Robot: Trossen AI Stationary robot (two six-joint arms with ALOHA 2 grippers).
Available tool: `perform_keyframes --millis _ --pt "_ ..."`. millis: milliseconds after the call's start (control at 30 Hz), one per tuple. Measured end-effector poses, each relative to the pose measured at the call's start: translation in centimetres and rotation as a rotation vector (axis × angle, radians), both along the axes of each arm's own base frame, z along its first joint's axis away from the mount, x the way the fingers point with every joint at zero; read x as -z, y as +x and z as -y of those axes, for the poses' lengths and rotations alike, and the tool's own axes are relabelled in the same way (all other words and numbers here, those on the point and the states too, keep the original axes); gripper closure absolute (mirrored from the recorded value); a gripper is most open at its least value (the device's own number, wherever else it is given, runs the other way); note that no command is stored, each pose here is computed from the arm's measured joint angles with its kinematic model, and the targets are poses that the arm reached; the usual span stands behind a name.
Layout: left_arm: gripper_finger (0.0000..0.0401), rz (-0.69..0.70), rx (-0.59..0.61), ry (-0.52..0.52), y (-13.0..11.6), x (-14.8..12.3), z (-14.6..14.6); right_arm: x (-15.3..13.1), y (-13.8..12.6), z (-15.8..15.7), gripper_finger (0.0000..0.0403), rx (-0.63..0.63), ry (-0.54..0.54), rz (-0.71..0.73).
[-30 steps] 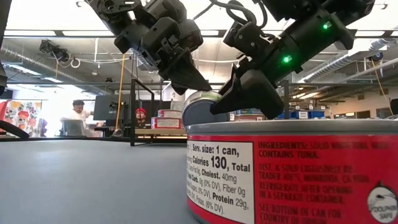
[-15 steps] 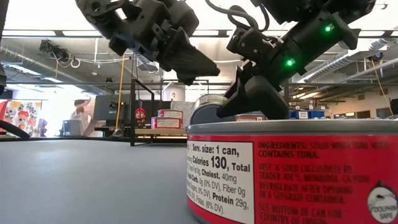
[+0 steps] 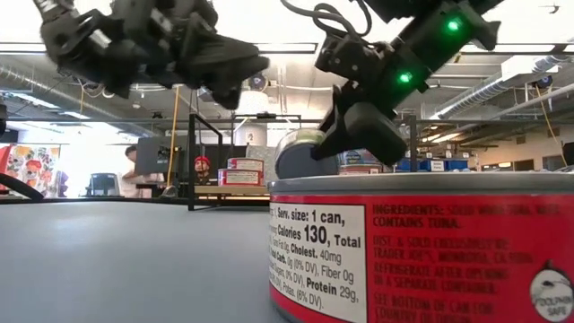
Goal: Stack canned seafood by type on shelf
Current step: Stack the green tuna can on top of the green tuna can on the shelf
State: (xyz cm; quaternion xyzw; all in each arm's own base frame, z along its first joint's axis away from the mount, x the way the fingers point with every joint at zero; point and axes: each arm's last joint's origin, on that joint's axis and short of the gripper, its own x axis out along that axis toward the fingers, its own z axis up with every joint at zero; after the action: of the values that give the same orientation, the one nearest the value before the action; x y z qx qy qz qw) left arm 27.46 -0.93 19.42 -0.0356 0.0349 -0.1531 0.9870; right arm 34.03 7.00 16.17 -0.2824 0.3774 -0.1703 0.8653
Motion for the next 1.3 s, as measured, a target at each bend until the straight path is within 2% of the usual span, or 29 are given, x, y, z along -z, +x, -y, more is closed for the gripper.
perform_keyframes --millis 300,600,900,1000,1300 --pt "0.0290 0.122 -0.078 -0.002 -3.8 1.5 -0.2 -3.3 2.0 1.9 0.0254 0.019 -0.172 -0.082" --pt "0.0290 0.132 -0.081 0.004 -4.1 1.7 -0.2 -5.5 3.3 7.3 0.0254 0.080 -0.321 -0.180" --pt "0.0290 0.131 -0.079 0.005 -4.1 1.8 -0.2 -5.4 3.1 12.6 0.0254 0.064 -0.280 -0.246" --pt "0.0290 0.131 -0.079 0.005 -4.1 1.8 -0.2 -5.2 3.1 13.5 0.0254 0.034 -0.242 -0.245" --pt "0.0290 0.131 -0.079 0.005 -4.1 1.8 -0.2 -5.0 3.1 14.7 0.0254 -0.001 -0.226 -0.252"
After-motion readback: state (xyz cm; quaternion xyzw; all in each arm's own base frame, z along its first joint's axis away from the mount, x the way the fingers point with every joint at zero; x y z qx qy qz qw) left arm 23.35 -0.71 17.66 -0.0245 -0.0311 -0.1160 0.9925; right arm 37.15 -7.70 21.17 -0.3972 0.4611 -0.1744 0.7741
